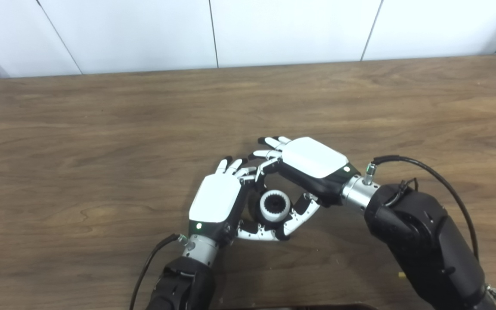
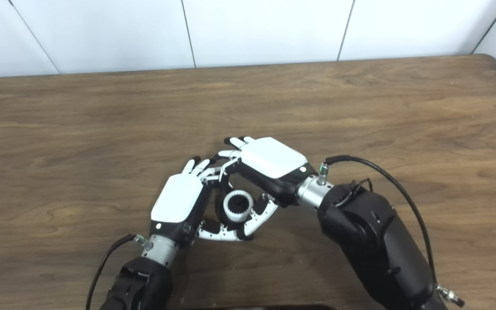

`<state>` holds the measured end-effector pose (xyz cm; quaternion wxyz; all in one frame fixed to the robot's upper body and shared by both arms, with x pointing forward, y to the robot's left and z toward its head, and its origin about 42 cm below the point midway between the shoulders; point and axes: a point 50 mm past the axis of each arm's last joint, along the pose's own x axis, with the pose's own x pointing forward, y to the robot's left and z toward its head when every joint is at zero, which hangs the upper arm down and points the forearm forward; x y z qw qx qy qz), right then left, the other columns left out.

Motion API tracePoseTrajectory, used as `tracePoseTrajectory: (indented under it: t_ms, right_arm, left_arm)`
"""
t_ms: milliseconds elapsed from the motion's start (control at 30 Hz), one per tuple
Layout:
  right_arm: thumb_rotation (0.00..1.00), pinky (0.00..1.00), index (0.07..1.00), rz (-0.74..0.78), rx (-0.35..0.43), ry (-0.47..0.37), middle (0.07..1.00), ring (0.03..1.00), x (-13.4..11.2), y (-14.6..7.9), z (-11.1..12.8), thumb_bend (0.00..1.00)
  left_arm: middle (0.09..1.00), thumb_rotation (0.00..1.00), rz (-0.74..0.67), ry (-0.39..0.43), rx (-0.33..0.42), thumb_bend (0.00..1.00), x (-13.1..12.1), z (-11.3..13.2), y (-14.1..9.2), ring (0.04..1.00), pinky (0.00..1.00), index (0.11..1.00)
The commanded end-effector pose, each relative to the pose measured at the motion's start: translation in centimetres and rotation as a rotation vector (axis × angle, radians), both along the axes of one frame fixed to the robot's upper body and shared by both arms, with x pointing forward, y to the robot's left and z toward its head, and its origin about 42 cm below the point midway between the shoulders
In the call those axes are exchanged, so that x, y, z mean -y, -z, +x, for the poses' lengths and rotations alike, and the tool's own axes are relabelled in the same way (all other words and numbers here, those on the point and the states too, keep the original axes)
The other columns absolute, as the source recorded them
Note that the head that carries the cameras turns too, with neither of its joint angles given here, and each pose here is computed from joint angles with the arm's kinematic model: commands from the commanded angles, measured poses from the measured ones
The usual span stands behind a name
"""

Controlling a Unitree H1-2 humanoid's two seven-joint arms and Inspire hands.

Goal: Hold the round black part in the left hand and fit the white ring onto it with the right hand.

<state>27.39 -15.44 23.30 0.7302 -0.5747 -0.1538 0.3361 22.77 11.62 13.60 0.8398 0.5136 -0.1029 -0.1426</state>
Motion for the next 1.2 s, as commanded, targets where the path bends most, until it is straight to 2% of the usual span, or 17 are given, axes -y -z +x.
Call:
tracePoseTrajectory:
  t_ms: [0, 300, 767, 867, 1167]
  right_arm:
    - [0.32, 1.0, 0.627, 0.022, 0.073, -0.001, 0.904, 1.0, 0.3, -1.7, 0.2, 1.0]
    - [0.29, 1.0, 0.631, 0.049, 0.082, 0.068, 0.903, 1.0, 2.1, -3.1, 0.3, 1.0]
    - [0.32, 1.0, 0.651, 0.065, 0.11, 0.151, 0.905, 1.0, 5.3, -4.0, 0.9, 1.0]
    - [0.35, 1.0, 0.649, 0.078, 0.116, 0.184, 0.893, 1.0, 5.9, -4.3, 1.0, 1.0]
    - [0.5, 1.0, 0.682, 0.127, 0.125, 0.263, 0.902, 1.0, 7.7, -4.9, 1.5, 0.87]
  left_arm:
    - [0.811, 0.05, -0.007, 0.006, 0.051, 0.52, 0.1, 0.3, -1.1, 0.93, 1.0, 0.485]
    - [0.809, 0.05, -0.01, 0.005, 0.054, 0.52, -0.1, 0.4, -0.9, 0.927, 1.0, 0.485]
    - [0.808, 0.05, -0.013, -0.002, 0.05, 0.52, -0.4, 0.5, -0.8, 0.924, 1.0, 0.485]
    - [0.807, 0.05, -0.013, -0.003, 0.051, 0.52, -0.5, 0.5, -0.7, 0.922, 1.0, 0.485]
    - [0.802, 0.06, 0.006, -0.016, 0.052, 0.52, -1.0, 0.5, -0.6, 0.91, 1.0, 0.492]
